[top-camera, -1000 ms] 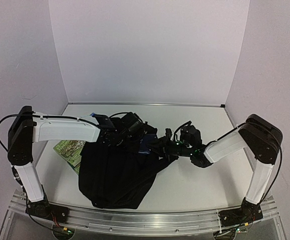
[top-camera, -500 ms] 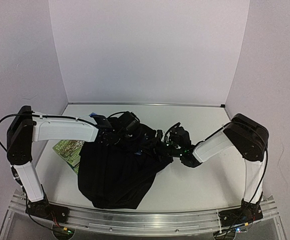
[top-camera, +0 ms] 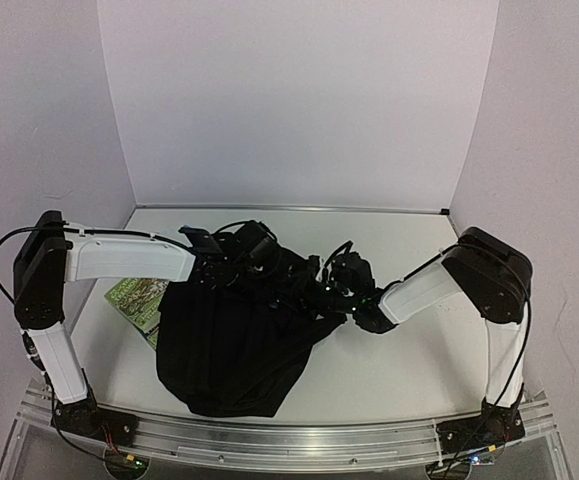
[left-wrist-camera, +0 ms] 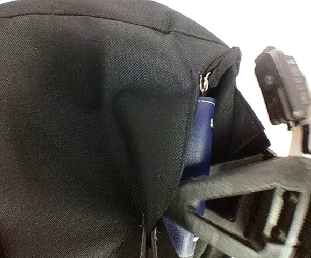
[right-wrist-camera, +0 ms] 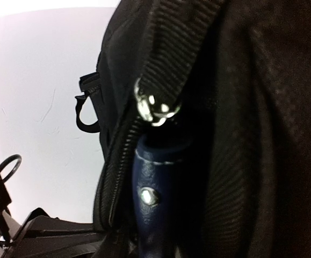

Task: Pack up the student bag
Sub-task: Place the personal item in the student bag, then zip the student bag at the center of the board, then pick up the student bag at the center of the board.

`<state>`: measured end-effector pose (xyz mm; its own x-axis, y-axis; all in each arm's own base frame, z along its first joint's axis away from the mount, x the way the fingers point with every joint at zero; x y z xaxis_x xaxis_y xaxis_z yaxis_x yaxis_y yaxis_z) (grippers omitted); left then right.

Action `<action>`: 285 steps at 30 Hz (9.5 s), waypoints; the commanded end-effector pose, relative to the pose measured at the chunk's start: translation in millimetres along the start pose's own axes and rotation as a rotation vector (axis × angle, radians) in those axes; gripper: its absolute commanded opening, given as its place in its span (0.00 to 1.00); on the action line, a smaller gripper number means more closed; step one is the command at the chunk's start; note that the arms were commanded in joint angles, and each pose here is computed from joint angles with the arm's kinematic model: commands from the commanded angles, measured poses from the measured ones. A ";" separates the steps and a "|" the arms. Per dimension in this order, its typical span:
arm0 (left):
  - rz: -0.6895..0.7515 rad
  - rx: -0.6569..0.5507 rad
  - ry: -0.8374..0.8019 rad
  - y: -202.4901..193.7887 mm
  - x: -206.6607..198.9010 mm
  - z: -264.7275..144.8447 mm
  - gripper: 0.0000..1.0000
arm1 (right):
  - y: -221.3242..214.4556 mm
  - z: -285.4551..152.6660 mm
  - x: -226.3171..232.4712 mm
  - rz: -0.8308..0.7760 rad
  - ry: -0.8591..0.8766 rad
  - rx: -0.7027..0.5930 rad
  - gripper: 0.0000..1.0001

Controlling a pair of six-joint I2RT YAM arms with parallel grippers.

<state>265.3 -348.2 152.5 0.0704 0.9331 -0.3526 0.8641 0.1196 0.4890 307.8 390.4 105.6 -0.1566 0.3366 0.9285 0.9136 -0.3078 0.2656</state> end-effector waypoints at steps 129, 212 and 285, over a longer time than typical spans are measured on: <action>-0.092 0.144 -0.388 24.4 -33.2 4.0 0.55 | 117.8 -35.9 12.1 -0.541 -0.443 -0.068 0.05; -0.210 0.160 -0.432 89.8 -24.0 90.3 0.65 | -93.8 -61.7 87.2 -0.658 -0.016 0.388 0.00; -0.250 -0.193 -0.175 157.8 178.7 -168.1 1.00 | -208.5 6.7 187.7 -1.566 -0.522 0.007 0.09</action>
<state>332.4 -112.8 274.6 -0.0768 0.7998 -0.5953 0.8098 0.3984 0.4307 60.7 523.2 96.9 -0.7542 0.3211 -0.5727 -0.0884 0.8147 0.5731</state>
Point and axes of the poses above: each gripper's point midway between its finger pads, its own z axis out along the fingers, its own x axis along the line the jaws close on, y = z × x, the point moved 5 cm from there along -z, back along the fingers, and after that the axes turned 10 degrees about -z, right-handed, at the moved point
